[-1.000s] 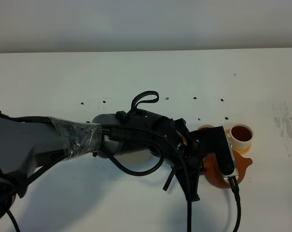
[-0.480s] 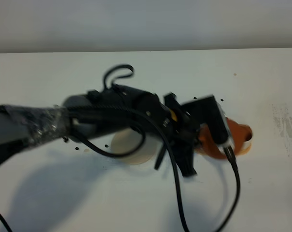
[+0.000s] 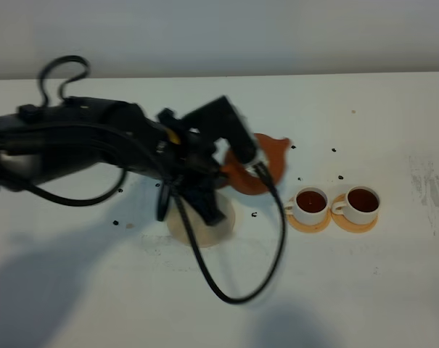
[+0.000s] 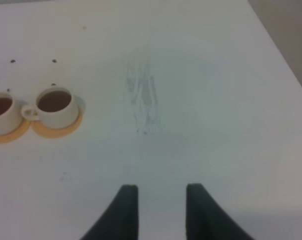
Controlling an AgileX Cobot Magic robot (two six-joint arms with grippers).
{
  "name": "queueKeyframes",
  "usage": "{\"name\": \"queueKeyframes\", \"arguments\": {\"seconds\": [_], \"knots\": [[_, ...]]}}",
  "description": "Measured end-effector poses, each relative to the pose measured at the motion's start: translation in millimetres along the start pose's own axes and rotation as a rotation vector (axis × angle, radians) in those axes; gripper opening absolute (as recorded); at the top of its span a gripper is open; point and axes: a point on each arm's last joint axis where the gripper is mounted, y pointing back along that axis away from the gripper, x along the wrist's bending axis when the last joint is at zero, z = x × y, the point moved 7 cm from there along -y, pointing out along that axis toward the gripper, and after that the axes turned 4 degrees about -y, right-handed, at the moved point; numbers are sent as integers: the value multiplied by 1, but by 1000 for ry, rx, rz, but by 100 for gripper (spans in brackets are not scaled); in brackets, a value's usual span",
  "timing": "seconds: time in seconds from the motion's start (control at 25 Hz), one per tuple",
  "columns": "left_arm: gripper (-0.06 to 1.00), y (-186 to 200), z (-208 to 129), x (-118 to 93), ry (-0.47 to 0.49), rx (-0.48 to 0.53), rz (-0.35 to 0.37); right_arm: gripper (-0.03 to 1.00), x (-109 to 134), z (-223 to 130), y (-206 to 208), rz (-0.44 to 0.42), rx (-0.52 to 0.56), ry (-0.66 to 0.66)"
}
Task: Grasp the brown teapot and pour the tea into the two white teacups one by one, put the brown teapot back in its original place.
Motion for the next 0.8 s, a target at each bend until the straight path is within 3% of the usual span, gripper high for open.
{"name": "queueKeyframes", "arguments": {"seconds": [0.2, 0.52, 0.8], "knots": [[8, 7, -25, 12, 106, 38, 21, 23, 0, 0, 0, 0, 0, 0], [8, 3, -52, -1, 259, 118, -31, 23, 0, 0, 0, 0, 0, 0], [8, 8, -62, -2, 335, 150, -44, 23, 0, 0, 0, 0, 0, 0]]}}
